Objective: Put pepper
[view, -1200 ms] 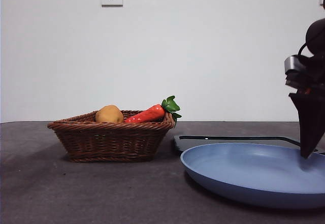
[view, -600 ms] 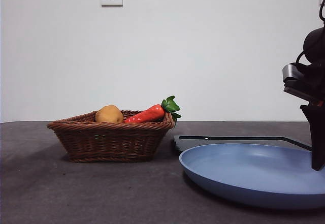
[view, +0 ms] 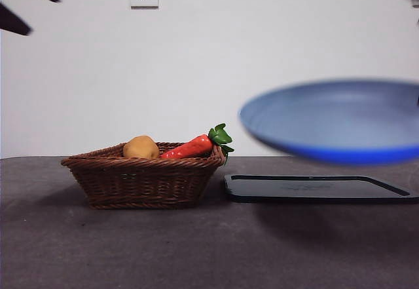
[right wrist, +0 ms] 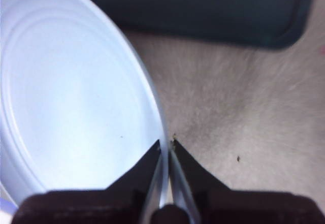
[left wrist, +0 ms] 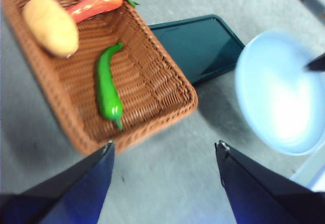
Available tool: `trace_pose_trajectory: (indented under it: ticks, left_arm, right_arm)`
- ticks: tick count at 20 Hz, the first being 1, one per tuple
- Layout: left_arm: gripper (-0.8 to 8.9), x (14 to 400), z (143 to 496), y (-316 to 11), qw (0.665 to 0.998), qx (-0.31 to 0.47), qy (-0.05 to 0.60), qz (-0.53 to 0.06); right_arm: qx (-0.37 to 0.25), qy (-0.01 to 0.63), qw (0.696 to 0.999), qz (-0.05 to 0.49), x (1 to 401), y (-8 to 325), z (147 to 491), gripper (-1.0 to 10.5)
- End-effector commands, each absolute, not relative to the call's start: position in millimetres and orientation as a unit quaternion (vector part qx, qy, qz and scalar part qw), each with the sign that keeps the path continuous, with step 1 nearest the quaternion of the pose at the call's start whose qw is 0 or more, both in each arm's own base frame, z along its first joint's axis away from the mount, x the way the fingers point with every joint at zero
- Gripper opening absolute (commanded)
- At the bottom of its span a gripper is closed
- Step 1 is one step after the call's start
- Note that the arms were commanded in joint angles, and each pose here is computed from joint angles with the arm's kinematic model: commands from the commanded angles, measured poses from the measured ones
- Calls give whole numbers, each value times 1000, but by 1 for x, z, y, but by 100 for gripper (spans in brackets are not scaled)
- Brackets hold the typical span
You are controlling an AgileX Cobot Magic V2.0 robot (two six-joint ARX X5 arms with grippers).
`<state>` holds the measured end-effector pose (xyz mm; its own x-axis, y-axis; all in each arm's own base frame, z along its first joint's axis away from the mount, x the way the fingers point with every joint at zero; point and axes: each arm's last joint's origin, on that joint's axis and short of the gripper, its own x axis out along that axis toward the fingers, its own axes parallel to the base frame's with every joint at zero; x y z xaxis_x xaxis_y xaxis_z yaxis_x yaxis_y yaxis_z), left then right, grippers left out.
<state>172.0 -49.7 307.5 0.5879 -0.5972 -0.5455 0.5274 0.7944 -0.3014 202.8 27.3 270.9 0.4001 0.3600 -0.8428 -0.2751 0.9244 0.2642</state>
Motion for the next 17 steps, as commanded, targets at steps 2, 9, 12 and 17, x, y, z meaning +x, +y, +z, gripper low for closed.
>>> trace_pose_trajectory:
  ticks: [2, 9, 12, 17]
  left_arm:
    - [348, 213, 319, -80, 893, -11, 343, -292]
    - [348, 289, 294, -155, 878, 92, 403, -242]
    - [348, 312, 261, -176, 863, 138, 436, -215]
    - [348, 334, 217, -188, 845, 161, 473, -192]
  right_arm:
    - [49, 465, 864, 184, 184, 23, 302, 6]
    - [58, 402, 895, 182, 160, 21, 338, 5]
    - [57, 398, 897, 182, 157, 21, 340, 5]
    - [57, 398, 897, 183, 157, 21, 340, 6]
